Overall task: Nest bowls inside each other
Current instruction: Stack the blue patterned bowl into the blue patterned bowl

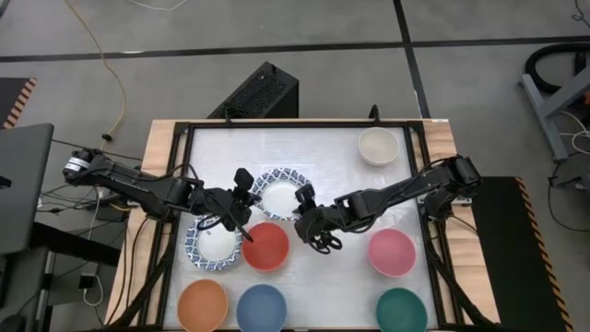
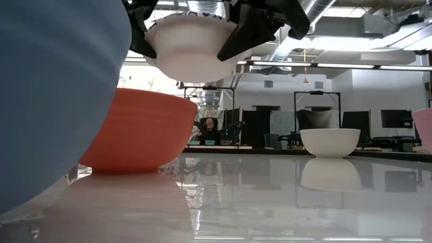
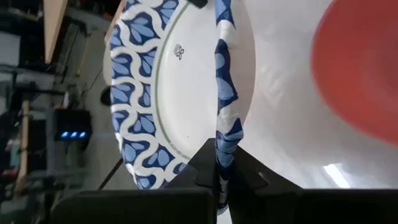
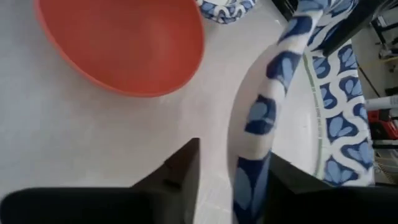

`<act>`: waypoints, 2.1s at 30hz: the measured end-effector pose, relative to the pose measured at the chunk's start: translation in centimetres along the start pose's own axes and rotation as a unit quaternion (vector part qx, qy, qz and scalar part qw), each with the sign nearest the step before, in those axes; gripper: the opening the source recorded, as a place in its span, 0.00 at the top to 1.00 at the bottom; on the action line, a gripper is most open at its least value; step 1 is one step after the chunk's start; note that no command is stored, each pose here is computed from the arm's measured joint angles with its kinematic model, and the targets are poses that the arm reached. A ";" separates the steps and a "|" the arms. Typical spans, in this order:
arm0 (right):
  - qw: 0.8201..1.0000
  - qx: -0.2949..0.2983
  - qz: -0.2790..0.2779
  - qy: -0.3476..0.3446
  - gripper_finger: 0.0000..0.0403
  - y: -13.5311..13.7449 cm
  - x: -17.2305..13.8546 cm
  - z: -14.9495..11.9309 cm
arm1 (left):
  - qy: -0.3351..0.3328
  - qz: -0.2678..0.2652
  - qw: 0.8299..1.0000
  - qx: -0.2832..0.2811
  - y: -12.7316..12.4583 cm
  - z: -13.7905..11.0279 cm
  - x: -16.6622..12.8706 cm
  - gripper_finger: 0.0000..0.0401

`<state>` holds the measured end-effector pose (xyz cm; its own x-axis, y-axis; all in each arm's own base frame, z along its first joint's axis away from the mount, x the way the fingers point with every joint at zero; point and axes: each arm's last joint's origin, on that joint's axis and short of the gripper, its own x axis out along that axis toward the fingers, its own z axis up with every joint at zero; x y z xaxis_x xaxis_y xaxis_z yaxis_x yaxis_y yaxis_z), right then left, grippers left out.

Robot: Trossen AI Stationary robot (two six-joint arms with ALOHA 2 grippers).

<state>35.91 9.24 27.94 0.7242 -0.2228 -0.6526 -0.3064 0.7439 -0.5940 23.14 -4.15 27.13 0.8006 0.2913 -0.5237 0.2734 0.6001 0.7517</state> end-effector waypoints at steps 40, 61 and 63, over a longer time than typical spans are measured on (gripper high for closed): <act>0.977 0.011 0.014 -0.215 0.51 -2.4 -1.8 2.8 | 0.124 -0.182 0.971 -0.098 -6.0 1.8 -11.0 1.00; 0.959 0.021 0.003 -0.283 0.51 -3.7 -0.6 3.3 | 0.026 -0.153 0.980 -0.128 -4.6 3.6 -16.1 1.00; 0.958 0.022 0.000 -0.286 0.51 -3.7 -0.7 3.4 | 0.018 -0.146 0.981 -0.129 -4.5 3.4 -16.5 1.00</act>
<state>38.65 8.73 32.17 0.9482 0.1501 -0.2799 -0.2892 0.7726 -0.5652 10.45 -14.20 33.72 0.6867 0.1022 -0.7197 0.3403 0.8296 0.4426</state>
